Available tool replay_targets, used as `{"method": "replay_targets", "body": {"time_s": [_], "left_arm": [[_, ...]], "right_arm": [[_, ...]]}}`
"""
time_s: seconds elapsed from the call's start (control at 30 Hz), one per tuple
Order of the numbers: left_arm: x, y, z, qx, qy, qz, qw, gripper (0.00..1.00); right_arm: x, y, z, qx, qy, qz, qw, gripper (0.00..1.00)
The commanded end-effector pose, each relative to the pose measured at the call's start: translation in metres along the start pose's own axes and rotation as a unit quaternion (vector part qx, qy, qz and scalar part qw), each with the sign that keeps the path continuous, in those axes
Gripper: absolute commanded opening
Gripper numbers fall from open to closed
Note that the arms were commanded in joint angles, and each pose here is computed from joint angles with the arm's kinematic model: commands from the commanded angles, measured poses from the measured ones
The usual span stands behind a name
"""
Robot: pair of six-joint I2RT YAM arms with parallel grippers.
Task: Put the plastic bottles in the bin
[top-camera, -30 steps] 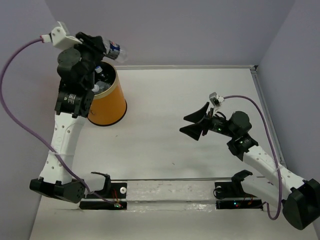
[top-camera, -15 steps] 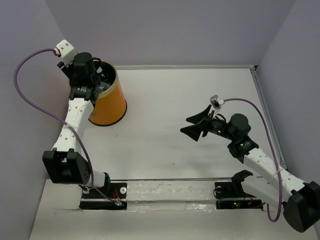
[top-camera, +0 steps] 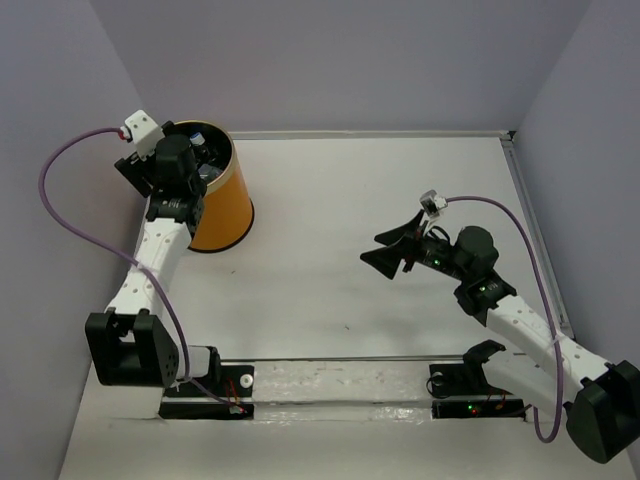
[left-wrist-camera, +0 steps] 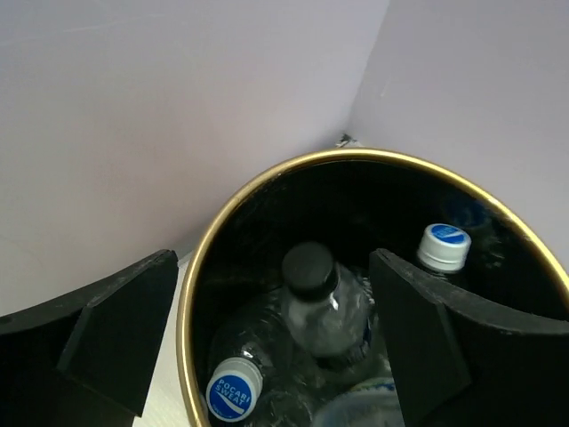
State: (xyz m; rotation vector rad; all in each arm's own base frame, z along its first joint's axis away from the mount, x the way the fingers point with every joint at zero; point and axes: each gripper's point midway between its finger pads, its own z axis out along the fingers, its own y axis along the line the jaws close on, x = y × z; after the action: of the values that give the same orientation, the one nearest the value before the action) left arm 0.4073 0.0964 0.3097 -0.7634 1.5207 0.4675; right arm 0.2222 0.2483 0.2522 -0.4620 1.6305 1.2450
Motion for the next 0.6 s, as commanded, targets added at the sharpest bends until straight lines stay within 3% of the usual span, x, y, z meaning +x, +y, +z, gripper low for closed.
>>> {"method": "replay_targets", "body": {"time_s": [0.0,0.17,0.33,0.5,0.57], "left_arm": [[-0.06,-0.008,-0.036,0.071,-0.032,-0.095,0.992,0.99],[-0.118,-0.025,-0.096,0.21,-0.052,-0.148,0.965,0.99],[-0.133,-0.035,-0.157,0.35,-0.041,-0.173,0.92,0.99],[-0.122,-0.043,-0.222,0.496,-0.017,-0.176,0.85,0.99],[-0.115,-0.048,-0.251,0.561,-0.008,-0.162,0.812,0.99]], "right_arm": [[-0.017,0.005,0.002,0.003,-0.023,-0.005,1.0,1.0],[-0.029,0.007,-0.003,0.018,-0.041,-0.011,0.999,1.0],[-0.072,0.026,-0.016,0.033,-0.094,-0.045,0.994,1.0],[-0.133,0.057,-0.048,0.055,-0.189,-0.075,0.978,1.0],[-0.147,0.071,-0.063,0.062,-0.201,-0.08,0.974,1.0]]}}
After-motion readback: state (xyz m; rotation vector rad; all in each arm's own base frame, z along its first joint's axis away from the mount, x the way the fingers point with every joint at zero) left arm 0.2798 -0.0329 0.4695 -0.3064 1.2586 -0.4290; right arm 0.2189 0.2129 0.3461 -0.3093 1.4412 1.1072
